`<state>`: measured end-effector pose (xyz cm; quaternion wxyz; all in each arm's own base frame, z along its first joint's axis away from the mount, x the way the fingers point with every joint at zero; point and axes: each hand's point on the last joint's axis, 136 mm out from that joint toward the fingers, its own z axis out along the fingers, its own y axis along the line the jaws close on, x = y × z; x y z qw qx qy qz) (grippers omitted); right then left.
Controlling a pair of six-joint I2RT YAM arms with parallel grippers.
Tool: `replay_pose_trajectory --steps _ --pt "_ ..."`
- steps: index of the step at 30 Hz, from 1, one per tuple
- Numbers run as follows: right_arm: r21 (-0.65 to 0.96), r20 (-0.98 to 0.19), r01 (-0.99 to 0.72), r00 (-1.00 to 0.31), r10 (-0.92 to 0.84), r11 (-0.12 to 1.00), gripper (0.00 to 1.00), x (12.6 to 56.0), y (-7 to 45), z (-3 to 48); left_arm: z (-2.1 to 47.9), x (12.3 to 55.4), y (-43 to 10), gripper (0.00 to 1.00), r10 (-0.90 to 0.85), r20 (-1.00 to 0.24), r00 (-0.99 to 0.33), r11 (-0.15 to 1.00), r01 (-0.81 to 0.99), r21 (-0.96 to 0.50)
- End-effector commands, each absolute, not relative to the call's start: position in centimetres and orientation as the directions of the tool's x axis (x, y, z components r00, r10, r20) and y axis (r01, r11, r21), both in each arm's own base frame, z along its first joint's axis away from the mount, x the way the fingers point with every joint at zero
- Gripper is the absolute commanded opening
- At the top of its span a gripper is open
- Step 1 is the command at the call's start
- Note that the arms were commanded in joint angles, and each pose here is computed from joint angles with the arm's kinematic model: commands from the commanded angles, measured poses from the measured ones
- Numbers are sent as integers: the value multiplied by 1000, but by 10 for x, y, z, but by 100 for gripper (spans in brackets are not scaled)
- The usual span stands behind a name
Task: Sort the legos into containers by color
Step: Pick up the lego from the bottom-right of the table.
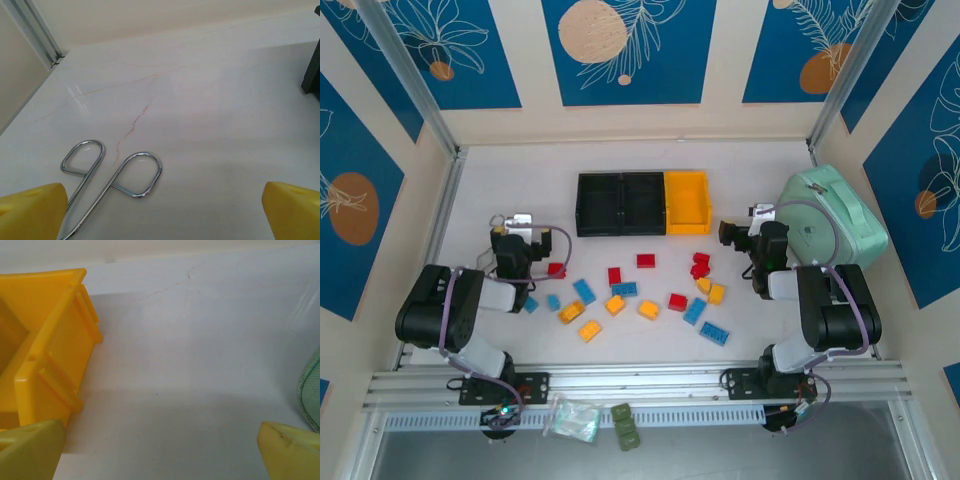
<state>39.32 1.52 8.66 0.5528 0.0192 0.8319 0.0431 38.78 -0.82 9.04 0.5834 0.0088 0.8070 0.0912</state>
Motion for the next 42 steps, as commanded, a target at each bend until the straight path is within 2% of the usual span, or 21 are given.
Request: replay_pose_trajectory --steps 1,42 --pt "103 -927 -24 -365 87 994 99 397 16 94 96 393 -8 99 108 -946 -305 986 -90 142" --pt "100 -928 -16 -361 88 995 99 397 16 99 102 392 -9 99 110 -947 -301 986 -83 141"
